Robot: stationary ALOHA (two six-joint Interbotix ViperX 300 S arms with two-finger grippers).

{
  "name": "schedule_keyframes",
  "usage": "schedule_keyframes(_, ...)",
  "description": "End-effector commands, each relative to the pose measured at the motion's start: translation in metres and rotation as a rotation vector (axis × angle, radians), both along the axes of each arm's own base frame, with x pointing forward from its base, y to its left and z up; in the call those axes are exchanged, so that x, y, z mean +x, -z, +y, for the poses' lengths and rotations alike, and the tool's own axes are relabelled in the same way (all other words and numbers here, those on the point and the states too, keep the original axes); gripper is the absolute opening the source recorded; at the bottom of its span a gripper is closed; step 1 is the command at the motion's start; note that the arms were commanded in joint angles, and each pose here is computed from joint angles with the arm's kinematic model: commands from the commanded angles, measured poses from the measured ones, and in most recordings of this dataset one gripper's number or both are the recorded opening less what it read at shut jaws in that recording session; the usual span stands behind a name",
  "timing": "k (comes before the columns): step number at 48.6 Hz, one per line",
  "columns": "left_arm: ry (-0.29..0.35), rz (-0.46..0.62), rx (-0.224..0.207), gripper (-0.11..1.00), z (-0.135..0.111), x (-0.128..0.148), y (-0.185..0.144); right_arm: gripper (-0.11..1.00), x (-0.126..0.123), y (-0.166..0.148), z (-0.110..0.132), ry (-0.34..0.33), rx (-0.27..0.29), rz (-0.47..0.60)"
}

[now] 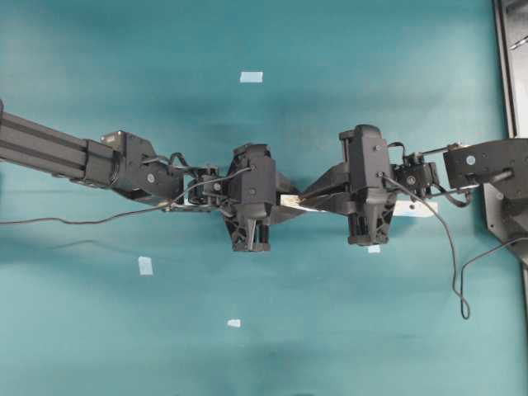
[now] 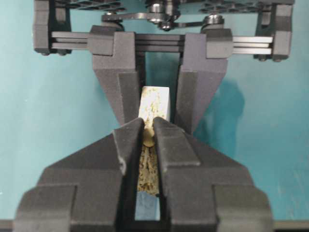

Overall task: Move the wooden board into place and insert the rod into its hole.
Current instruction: 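Open the right gripper and raise it off the dowel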

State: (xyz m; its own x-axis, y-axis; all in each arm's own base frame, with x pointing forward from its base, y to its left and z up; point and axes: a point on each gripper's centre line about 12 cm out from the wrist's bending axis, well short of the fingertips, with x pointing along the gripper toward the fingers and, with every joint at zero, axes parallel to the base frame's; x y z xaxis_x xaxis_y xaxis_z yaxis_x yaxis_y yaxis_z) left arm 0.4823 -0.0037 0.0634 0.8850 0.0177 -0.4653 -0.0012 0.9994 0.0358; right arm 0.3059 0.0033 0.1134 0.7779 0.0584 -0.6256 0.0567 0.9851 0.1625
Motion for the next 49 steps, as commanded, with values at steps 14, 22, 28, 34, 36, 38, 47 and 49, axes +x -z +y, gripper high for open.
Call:
schedule_keyframes(14,0.009,-0.038,-0.002,0.21,-0.005,0.004,-0.019,0.09,-0.007,0.012,0.004,0.028,0.04,0.073)
schedule_keyframes(22,0.015,-0.034,-0.003,0.21,-0.008,0.004,-0.019,0.09,-0.006,0.01,0.004,0.026,0.037,0.065)
schedule_keyframes(28,0.026,-0.028,-0.003,0.21,-0.013,0.003,-0.019,0.09,-0.004,-0.001,0.004,0.02,0.02,0.053)
schedule_keyframes(34,0.037,-0.02,-0.003,0.21,-0.018,0.003,-0.017,0.1,-0.007,-0.011,0.001,0.037,-0.002,0.084)
schedule_keyframes(36,0.037,-0.021,-0.003,0.21,-0.018,0.003,-0.017,0.14,-0.008,-0.014,-0.001,0.046,-0.009,0.101)
schedule_keyframes(38,0.04,-0.018,-0.002,0.21,-0.019,0.003,-0.016,0.23,-0.01,-0.017,-0.002,0.053,-0.017,0.116)
schedule_keyframes(47,0.039,-0.02,-0.003,0.21,-0.019,0.003,-0.017,0.76,-0.014,-0.042,-0.004,0.068,-0.028,0.078)
schedule_keyframes(49,0.04,-0.022,-0.003,0.21,-0.019,0.003,-0.018,0.81,-0.014,-0.049,-0.004,0.069,-0.028,0.056)
